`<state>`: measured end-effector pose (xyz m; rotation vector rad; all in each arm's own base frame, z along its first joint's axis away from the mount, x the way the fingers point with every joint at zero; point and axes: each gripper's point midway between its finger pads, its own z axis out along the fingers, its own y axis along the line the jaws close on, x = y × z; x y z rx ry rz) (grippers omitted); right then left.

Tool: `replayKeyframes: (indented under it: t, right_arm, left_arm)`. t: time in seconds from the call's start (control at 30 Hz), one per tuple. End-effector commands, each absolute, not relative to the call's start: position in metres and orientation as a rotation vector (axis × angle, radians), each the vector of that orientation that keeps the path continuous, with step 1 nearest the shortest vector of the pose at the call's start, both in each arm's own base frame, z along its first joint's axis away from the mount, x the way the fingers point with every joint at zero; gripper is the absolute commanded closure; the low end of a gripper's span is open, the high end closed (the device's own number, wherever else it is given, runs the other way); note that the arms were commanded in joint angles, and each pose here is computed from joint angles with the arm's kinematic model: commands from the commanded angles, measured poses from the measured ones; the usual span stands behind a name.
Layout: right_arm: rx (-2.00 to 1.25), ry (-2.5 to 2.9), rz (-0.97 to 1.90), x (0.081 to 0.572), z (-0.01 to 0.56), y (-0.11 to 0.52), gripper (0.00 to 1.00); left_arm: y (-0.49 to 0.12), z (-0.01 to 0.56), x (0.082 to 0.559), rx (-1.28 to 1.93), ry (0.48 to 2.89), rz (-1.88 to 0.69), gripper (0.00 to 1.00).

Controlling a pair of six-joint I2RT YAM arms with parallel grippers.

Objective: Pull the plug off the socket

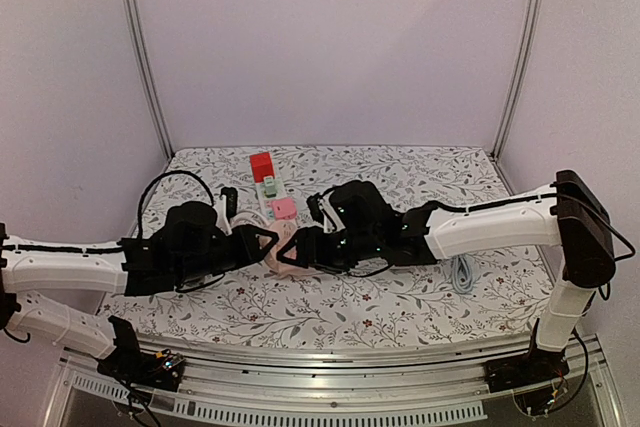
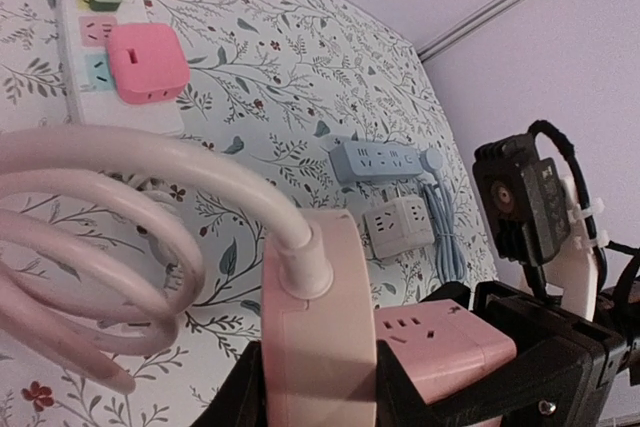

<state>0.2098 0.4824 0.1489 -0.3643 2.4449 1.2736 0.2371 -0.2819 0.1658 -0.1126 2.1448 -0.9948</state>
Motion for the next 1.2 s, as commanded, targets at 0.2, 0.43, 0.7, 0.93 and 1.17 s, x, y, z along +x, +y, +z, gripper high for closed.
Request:
replayKeyframes:
  t: [0.2, 0.43, 0.7, 0.93, 1.17]
  right_arm:
    - [-0.440, 2.242, 1.554, 0.197, 0.202, 0.502, 0.70]
    - [-0.397, 2.266, 1.501, 0.203, 0.197, 0.496, 0.70]
    - [-0.339, 2.365, 1.372, 0.209, 0.180, 0.487, 0.73]
    - [-0.330, 2.402, 1.337, 0.211, 0.171, 0.488, 0.73]
    - [-0.302, 2.427, 1.257, 0.217, 0.166, 0.481, 0.73]
  left_arm:
    - [-0.317, 0.238, 0.216, 0.044, 1.925, -1.323, 1.00]
    - [-0.314, 0.233, 0.220, 0.029, 1.956, -1.258, 1.00]
    - [-0.304, 0.217, 0.225, 0.038, 2.059, -1.001, 1.00]
    - [-0.301, 0.207, 0.223, 0.090, 2.125, -0.796, 1.00]
    - [-0.310, 0.206, 0.220, 0.151, 2.138, -0.698, 1.00]
